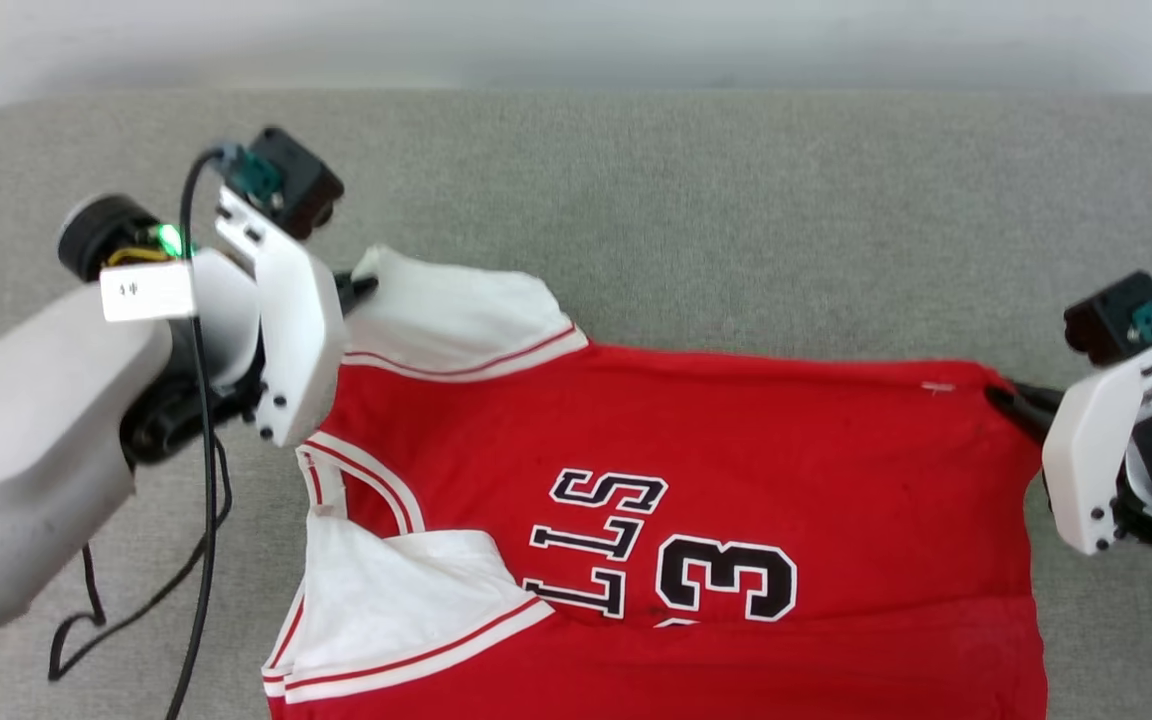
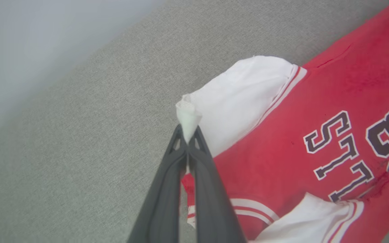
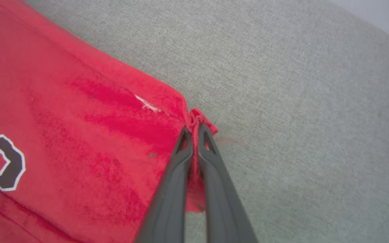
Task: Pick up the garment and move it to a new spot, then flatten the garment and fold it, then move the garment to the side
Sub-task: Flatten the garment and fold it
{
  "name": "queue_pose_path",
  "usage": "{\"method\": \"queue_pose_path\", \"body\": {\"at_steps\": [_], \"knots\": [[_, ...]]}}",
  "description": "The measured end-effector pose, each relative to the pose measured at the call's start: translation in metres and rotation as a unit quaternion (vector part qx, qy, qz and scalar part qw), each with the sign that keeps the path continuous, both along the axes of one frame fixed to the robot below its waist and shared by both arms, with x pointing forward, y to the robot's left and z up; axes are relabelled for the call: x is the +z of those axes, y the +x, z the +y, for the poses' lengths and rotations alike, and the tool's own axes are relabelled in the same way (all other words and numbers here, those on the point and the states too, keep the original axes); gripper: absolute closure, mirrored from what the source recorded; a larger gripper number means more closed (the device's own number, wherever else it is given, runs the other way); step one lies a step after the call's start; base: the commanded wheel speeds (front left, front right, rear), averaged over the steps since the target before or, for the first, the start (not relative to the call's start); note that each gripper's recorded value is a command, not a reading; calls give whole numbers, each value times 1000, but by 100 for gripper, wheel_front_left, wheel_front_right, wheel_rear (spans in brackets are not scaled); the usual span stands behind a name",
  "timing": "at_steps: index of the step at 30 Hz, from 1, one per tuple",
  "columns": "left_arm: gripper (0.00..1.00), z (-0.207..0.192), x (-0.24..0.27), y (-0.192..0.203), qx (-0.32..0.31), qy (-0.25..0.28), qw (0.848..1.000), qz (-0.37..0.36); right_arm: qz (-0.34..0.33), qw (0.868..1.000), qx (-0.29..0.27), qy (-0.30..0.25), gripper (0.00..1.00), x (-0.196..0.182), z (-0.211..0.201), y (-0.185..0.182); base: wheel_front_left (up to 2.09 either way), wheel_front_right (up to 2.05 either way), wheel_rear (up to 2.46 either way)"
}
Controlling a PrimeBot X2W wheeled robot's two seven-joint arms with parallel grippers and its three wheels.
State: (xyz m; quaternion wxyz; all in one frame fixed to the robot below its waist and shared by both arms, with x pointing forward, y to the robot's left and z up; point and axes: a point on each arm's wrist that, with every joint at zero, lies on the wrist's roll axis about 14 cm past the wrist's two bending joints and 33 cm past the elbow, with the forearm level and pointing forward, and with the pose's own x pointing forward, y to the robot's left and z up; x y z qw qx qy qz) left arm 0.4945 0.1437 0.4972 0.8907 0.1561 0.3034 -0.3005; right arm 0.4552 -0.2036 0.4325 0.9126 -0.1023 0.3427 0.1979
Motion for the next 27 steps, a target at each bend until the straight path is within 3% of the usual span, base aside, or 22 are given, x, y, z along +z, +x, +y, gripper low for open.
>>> {"method": "queue_pose_path", "body": {"at_steps": [10, 20, 27], "knots": [[100, 16, -6, -64, 21, -14, 1000, 4, -3, 1000, 12, 21, 100, 9, 10, -45, 0, 0, 0], [100, 35, -54, -141, 65, -23, 994, 85, 30, 999, 2, 45, 100, -2, 12, -86, 0, 0, 0], [100, 37, -88, -171, 89, -34, 985, 143, 81, 995, -6, 58, 100, -26, 17, -115, 0, 0, 0]]}}
